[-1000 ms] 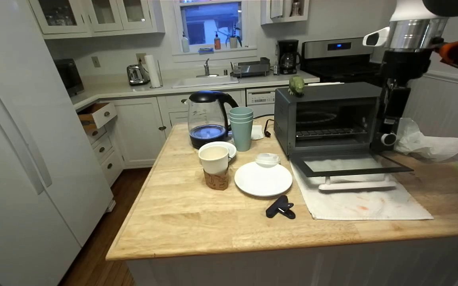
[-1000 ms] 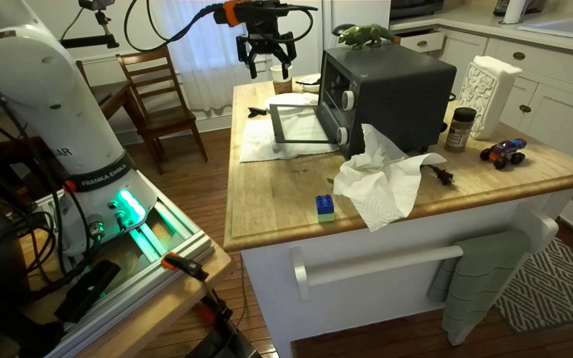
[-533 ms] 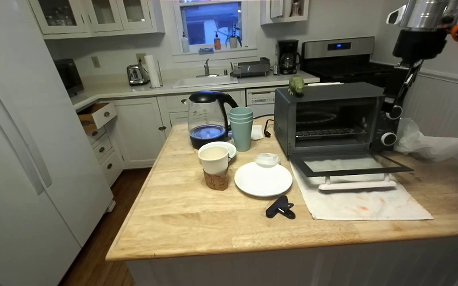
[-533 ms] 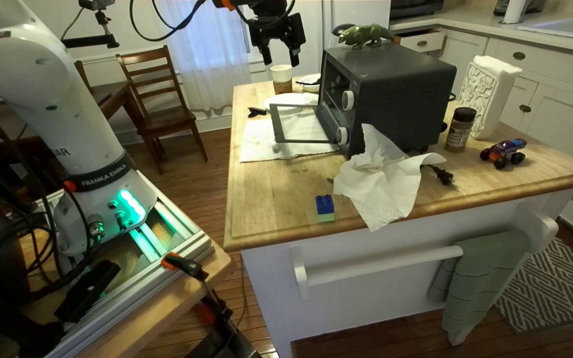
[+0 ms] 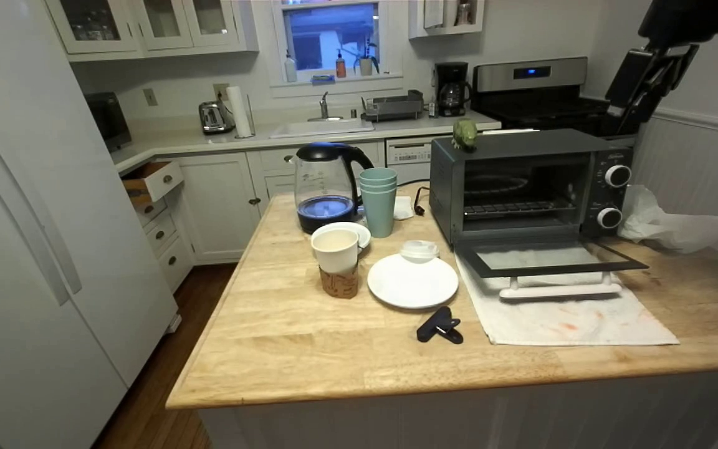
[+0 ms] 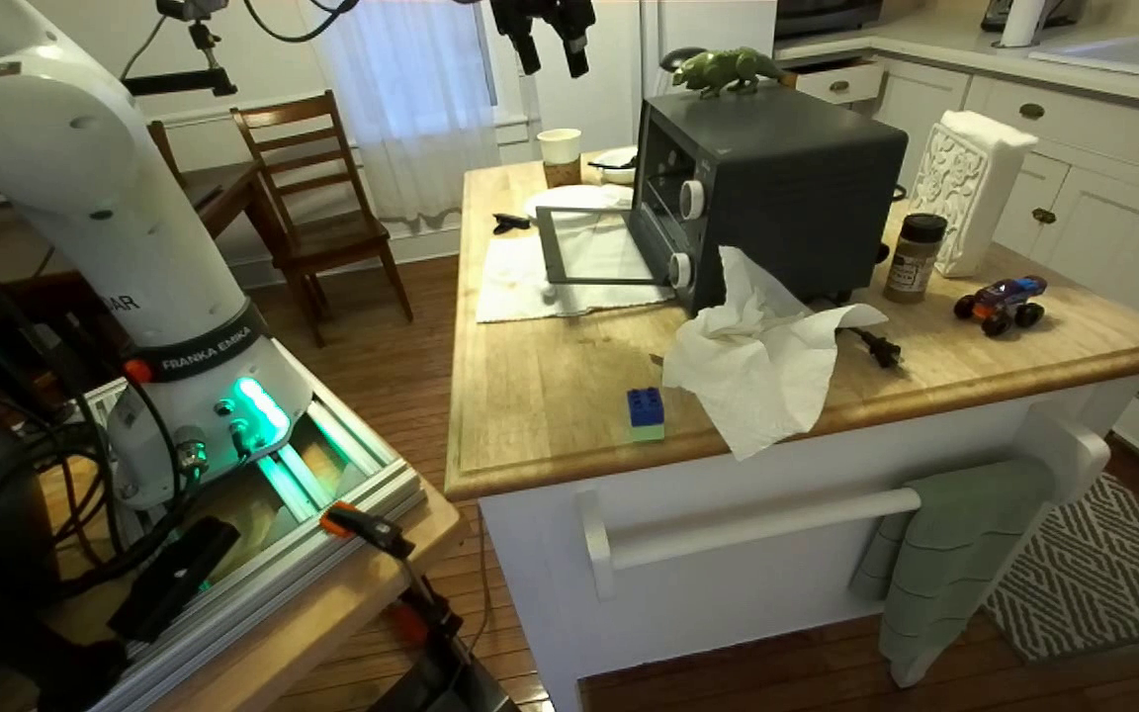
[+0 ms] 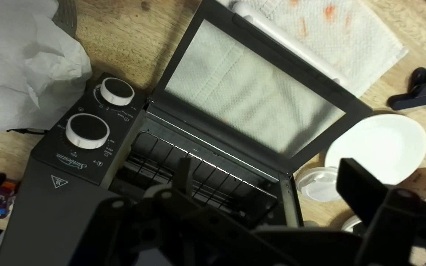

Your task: Pull down the mini oven door

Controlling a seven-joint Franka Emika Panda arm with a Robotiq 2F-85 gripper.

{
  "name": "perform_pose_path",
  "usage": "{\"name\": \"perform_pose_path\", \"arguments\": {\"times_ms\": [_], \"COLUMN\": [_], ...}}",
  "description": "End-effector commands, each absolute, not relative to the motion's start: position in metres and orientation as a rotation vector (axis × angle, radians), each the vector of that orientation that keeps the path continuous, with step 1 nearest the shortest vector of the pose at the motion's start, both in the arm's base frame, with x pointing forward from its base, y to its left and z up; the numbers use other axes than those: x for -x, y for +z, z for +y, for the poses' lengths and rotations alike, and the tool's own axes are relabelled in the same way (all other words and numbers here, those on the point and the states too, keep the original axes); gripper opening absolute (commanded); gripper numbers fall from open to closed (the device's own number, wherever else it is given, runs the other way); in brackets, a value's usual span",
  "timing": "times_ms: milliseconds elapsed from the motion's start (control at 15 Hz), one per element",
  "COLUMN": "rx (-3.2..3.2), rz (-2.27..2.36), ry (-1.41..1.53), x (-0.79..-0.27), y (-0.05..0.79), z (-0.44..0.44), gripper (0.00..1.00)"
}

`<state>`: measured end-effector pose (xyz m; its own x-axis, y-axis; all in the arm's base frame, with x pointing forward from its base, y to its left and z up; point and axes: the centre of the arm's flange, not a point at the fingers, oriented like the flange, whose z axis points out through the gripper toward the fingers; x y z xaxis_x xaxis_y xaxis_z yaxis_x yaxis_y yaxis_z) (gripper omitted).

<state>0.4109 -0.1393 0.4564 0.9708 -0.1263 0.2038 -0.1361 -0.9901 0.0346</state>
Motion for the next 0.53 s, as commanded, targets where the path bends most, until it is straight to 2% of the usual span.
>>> {"name": "perform_pose_path", "arguments": {"times_ms": [0,467], "rx": [-3.074,-3.078], "rz": [-0.216,-0.233], "ry": [0.304,0.287], "x": [-0.4082,-0.4036], "y": [0.4600,0.4651], "z": [-0.1376,-0.1347], "gripper": [1.00,1.00]}}
